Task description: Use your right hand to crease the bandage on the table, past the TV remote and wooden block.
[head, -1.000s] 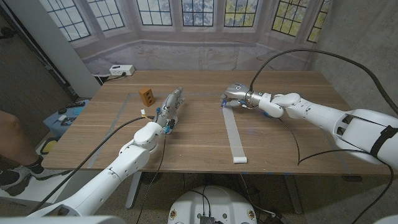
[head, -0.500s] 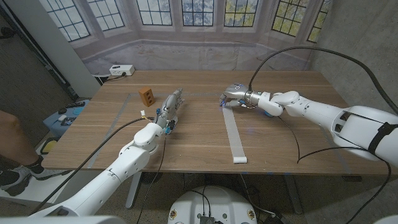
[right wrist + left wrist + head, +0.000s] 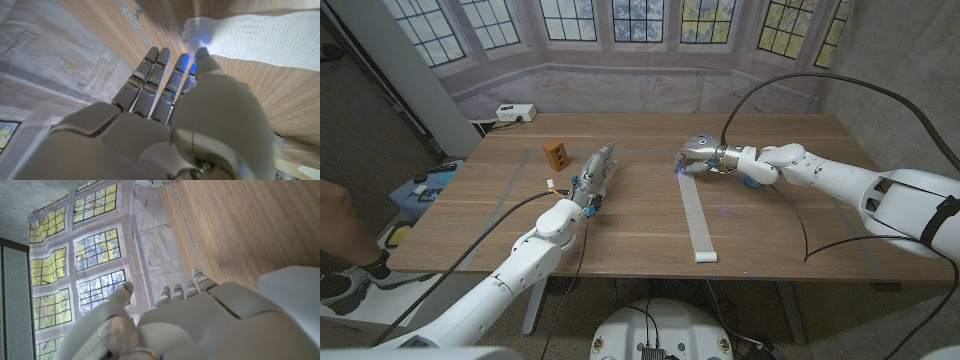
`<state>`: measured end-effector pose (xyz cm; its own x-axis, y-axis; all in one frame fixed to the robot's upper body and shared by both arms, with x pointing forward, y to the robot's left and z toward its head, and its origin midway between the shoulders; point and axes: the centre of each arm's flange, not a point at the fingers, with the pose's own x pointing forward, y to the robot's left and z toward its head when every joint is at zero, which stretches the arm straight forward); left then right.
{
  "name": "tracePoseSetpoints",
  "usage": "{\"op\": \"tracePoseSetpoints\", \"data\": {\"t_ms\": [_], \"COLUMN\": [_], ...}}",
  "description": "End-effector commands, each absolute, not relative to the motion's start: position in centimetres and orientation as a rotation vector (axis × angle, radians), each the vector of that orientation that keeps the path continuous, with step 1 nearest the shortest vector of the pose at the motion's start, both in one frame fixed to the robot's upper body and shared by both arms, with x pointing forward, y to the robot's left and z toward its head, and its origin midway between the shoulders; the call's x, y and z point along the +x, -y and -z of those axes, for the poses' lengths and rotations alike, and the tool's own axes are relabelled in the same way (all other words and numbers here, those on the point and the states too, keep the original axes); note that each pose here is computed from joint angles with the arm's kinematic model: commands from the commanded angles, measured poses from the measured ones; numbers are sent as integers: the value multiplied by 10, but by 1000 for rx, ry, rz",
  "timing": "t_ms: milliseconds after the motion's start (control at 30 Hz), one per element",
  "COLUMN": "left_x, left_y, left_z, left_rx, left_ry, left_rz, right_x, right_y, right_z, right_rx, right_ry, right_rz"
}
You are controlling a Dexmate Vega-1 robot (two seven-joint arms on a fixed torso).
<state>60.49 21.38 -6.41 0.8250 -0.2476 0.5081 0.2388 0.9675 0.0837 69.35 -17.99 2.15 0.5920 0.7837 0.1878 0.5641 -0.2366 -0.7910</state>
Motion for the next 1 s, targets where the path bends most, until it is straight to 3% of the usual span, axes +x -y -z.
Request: {"op": "tracePoseSetpoints", "data": {"t_ms": [33, 1000], "left_x": [600, 598], "left_y": [-209, -200], "left_z": [67, 69], "left_rx": [20, 15], "left_ry": [545, 542], "left_rz": [262, 270], "right_x": [687, 694], "right_y": [183, 180], "right_z": [-26, -40], "right_rx": [-1951, -2004], "right_ry": [1072, 1013], "right_rz": [-319, -352]}}
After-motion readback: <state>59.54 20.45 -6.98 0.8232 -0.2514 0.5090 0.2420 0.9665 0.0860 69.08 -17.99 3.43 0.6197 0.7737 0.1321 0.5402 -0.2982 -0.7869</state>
